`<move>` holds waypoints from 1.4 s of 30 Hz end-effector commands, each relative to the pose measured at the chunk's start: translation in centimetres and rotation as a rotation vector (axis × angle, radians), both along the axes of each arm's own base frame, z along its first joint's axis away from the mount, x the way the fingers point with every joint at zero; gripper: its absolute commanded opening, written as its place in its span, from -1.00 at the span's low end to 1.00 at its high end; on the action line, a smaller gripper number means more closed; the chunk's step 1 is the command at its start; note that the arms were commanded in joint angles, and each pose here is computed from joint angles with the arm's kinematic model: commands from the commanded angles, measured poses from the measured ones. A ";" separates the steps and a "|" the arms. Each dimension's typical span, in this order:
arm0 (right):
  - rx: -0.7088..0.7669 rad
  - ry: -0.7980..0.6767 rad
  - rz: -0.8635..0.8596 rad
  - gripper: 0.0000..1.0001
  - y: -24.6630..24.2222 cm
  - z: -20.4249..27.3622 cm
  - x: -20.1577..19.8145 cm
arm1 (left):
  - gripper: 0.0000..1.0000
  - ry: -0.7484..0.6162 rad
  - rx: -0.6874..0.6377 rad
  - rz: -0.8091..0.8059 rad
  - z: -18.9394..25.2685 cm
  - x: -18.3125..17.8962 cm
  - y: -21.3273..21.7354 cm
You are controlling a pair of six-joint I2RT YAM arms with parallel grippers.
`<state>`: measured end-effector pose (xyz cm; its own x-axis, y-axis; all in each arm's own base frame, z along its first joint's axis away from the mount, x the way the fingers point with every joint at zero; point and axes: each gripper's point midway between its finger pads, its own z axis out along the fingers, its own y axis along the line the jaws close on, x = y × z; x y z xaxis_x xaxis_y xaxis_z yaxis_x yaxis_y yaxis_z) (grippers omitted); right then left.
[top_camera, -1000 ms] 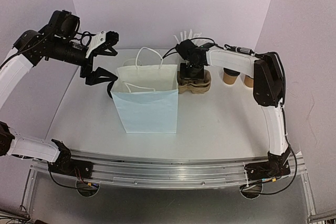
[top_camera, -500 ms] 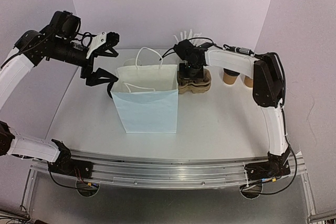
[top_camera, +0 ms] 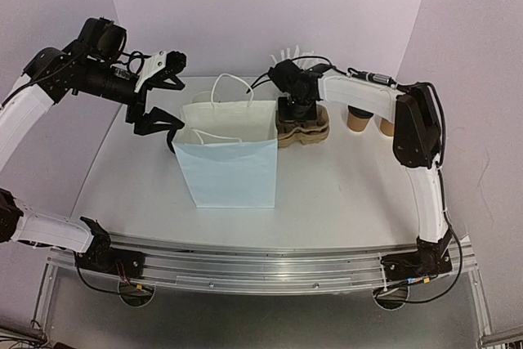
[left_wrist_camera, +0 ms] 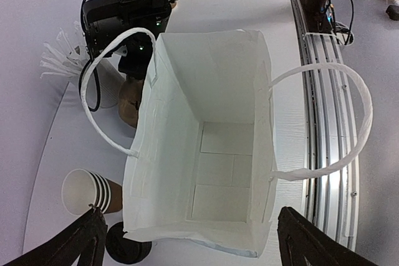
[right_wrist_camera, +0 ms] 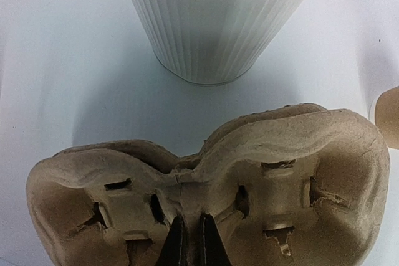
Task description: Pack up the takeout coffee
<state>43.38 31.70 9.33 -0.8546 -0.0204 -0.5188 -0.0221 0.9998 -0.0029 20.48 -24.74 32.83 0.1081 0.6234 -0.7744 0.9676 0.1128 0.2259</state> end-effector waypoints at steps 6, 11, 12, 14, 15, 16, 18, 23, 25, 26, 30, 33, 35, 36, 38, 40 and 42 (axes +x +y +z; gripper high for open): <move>0.021 -0.104 -0.002 -1.00 -0.2 5.7 0.4 | 0.91 0.005 -0.014 -0.013 0.1 -0.2 -0.1; 0.030 -0.136 0.000 -1.00 -0.5 7.6 0.3 | 0.91 0.002 -0.013 -0.011 0.2 -0.2 0.0; 0.032 -0.144 0.003 -1.00 -0.5 8.0 0.3 | 0.91 0.003 -0.013 -0.011 0.2 -0.2 0.0; 0.035 -0.156 0.012 -1.00 -0.5 8.8 0.3 | 0.91 0.002 -0.014 -0.011 0.2 -0.2 0.0; 0.036 -0.161 0.014 -1.00 -0.6 9.2 0.2 | 0.91 0.003 -0.014 -0.012 0.2 -0.2 0.0; 0.039 -0.168 0.013 -1.00 -0.6 9.5 0.2 | 0.91 0.003 -0.015 -0.013 0.2 -0.3 0.0; 0.041 -0.175 0.014 -1.00 -0.8 10.0 0.1 | 0.91 0.003 -0.017 -0.013 0.2 -0.3 -0.1; 0.111 -0.180 0.026 -1.00 -0.6 12.5 -0.8 | 0.91 0.006 -0.024 0.012 0.6 -0.1 0.1; 0.140 -0.185 0.031 -1.00 -0.8 13.9 -1.6 | 0.91 -0.003 -0.030 0.036 1.2 0.1 0.3; 0.154 -0.192 0.034 -1.00 -1.0 14.8 -2.1 | 0.91 -0.011 -0.038 0.048 1.7 0.3 0.4; 0.205 -0.211 0.044 -1.00 -2.3 18.2 -4.6 | 0.89 -0.035 -0.101 0.103 4.3 1.4 0.7; 0.252 -0.237 0.042 -1.00 -3.6 21.0 -6.3 | 0.87 -0.023 -0.119 0.165 5.0 3.2 1.2; 0.286 -0.260 0.039 -1.00 -4.6 23.0 -7.4 | 0.86 0.004 -0.100 0.194 4.5 4.9 1.5; 0.305 -0.270 0.042 -1.00 -4.9 23.9 -8.0 | 0.85 0.013 -0.083 0.195 4.2 5.5 1.5; 0.367 -0.279 0.069 -1.00 -5.0 25.8 -9.3 | 0.84 0.053 -0.008 0.172 2.2 6.7 1.1; 0.431 -0.275 0.107 -1.00 -4.4 27.4 -10.4 | 0.84 0.104 0.033 0.147 0.8 7.7 0.3; 0.510 -0.265 0.151 -1.00 -3.5 29.1 -11.6 | 0.84 0.134 0.079 0.073 -0.5 7.6 -0.5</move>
<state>34.44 26.56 36.23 -0.6579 0.1671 -0.7343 -0.1451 0.9287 0.3413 27.75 -24.03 35.49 -0.0301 0.6142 -0.7886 0.9413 0.2827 0.1843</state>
